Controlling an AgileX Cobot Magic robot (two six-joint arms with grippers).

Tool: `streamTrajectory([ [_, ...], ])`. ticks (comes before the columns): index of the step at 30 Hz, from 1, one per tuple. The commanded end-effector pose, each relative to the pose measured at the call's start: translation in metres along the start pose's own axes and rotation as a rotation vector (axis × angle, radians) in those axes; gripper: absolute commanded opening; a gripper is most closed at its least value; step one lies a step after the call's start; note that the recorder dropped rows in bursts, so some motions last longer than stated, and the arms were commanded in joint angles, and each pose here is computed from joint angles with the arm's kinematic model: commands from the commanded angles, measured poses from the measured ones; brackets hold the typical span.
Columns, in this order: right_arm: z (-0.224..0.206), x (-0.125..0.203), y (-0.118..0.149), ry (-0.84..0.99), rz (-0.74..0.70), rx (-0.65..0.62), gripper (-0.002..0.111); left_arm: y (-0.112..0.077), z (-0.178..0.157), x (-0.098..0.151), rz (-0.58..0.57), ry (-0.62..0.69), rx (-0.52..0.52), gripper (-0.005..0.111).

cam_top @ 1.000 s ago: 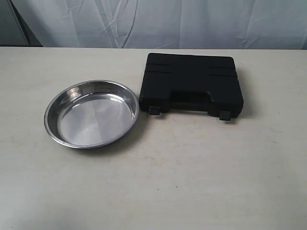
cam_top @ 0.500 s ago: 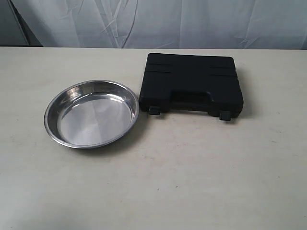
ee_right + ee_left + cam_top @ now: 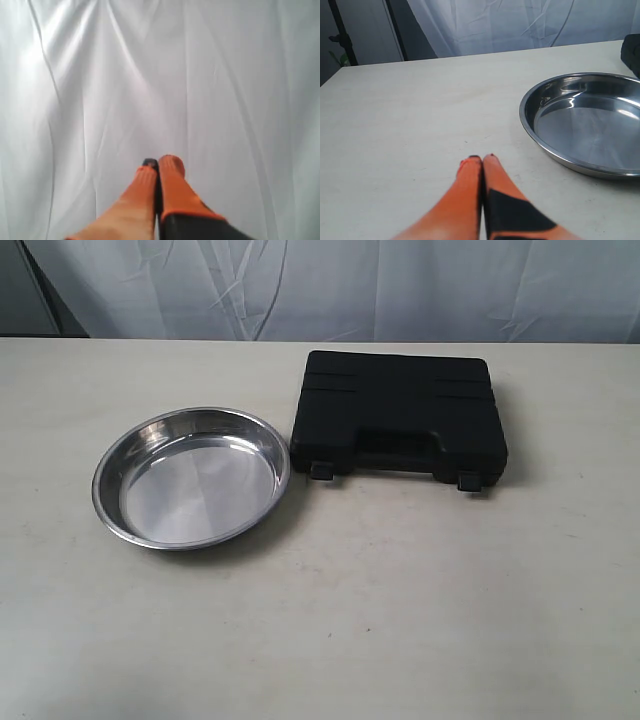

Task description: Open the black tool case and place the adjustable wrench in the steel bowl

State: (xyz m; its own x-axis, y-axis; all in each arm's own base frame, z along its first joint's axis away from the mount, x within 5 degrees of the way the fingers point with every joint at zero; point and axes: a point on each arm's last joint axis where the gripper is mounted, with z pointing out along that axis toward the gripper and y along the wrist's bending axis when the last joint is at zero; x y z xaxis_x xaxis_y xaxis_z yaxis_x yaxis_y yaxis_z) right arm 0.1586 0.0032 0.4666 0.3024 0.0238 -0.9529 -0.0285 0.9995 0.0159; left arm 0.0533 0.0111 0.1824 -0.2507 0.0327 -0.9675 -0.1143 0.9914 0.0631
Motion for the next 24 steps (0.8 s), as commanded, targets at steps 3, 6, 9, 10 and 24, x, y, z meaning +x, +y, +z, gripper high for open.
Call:
streamTrajectory([
  [3, 0.124, 0.084, 0.039, 0.872, -0.370, -0.183, 0.000, 0.000, 0.000, -0.002, -0.003, -0.016, -0.001, 0.000],
  [6, 0.158, 0.137, 0.079, 1.124, -0.462, -0.435, 0.000, 0.000, 0.000, -0.002, -0.003, -0.016, -0.001, 0.000],
  [9, 0.175, 0.204, 0.114, 1.321, -0.468, -0.626, 0.000, 0.000, 0.000, -0.002, -0.003, -0.016, -0.001, 0.000],
  [10, 0.177, 0.225, 0.123, 1.363, -0.467, -0.656, 0.001, 0.000, 0.000, -0.002, -0.003, -0.016, -0.001, 0.000],
  [24, 0.164, 0.319, 0.150, 1.607, -0.585, -0.786, 0.045, 0.000, 0.000, -0.002, -0.003, -0.013, -0.002, 0.000],
])
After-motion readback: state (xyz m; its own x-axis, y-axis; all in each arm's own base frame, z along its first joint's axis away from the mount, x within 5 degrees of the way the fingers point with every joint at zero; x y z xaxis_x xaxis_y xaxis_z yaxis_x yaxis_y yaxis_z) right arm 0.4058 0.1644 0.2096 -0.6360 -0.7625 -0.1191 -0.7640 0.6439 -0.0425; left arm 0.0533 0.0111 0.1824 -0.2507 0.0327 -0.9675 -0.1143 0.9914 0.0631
